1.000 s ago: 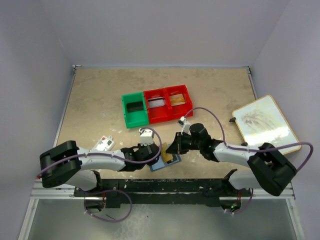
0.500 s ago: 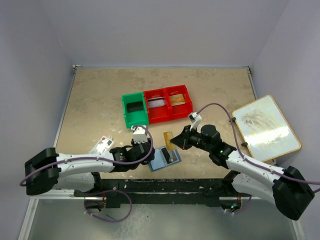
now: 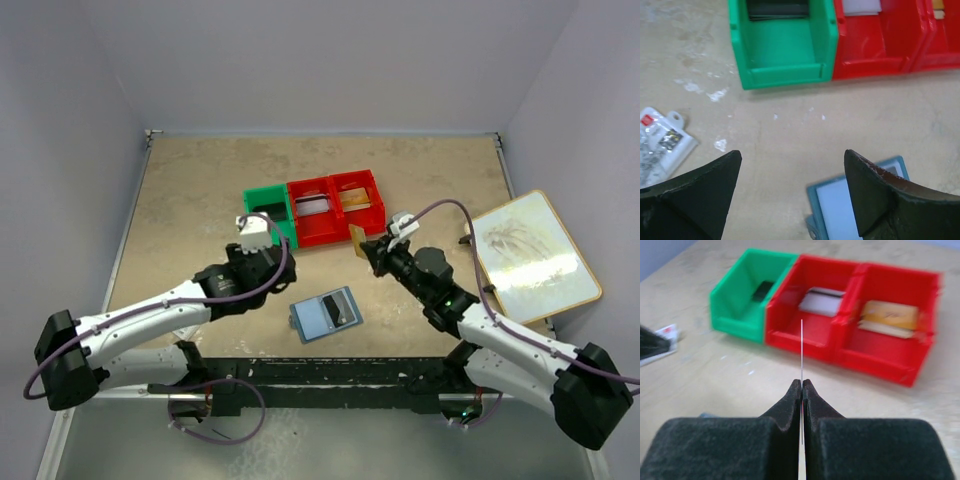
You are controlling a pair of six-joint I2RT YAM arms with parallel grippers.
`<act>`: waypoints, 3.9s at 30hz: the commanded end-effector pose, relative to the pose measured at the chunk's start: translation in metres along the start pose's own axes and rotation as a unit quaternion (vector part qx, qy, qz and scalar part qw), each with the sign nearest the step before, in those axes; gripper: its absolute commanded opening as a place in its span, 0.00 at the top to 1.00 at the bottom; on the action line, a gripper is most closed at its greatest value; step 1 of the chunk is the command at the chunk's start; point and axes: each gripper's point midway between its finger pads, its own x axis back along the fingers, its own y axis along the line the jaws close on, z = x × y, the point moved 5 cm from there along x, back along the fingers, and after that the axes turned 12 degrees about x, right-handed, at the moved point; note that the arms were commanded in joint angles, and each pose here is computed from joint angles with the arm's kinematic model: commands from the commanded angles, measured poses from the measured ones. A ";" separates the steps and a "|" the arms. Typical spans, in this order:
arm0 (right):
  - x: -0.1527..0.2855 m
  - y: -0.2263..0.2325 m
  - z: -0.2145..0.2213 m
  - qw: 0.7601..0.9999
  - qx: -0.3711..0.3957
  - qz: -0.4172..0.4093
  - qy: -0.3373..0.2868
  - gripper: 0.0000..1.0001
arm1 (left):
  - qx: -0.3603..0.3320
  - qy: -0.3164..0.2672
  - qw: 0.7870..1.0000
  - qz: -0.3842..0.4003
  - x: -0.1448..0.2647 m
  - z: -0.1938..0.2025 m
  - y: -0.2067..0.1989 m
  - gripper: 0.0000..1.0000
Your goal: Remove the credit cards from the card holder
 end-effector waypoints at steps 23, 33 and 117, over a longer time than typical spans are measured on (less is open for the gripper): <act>-0.116 -0.095 -0.015 0.988 0.133 0.019 0.073 1.00 | -0.058 -0.103 0.990 -0.082 0.030 -0.088 0.067 0.18; -0.127 -0.093 0.017 0.985 0.114 0.003 0.128 1.00 | -0.072 -0.102 0.986 -0.106 0.026 -0.087 0.069 0.19; -0.184 -0.140 0.053 0.831 0.502 -0.111 0.211 0.97 | -0.082 -0.098 0.987 -0.101 0.024 -0.086 0.066 0.22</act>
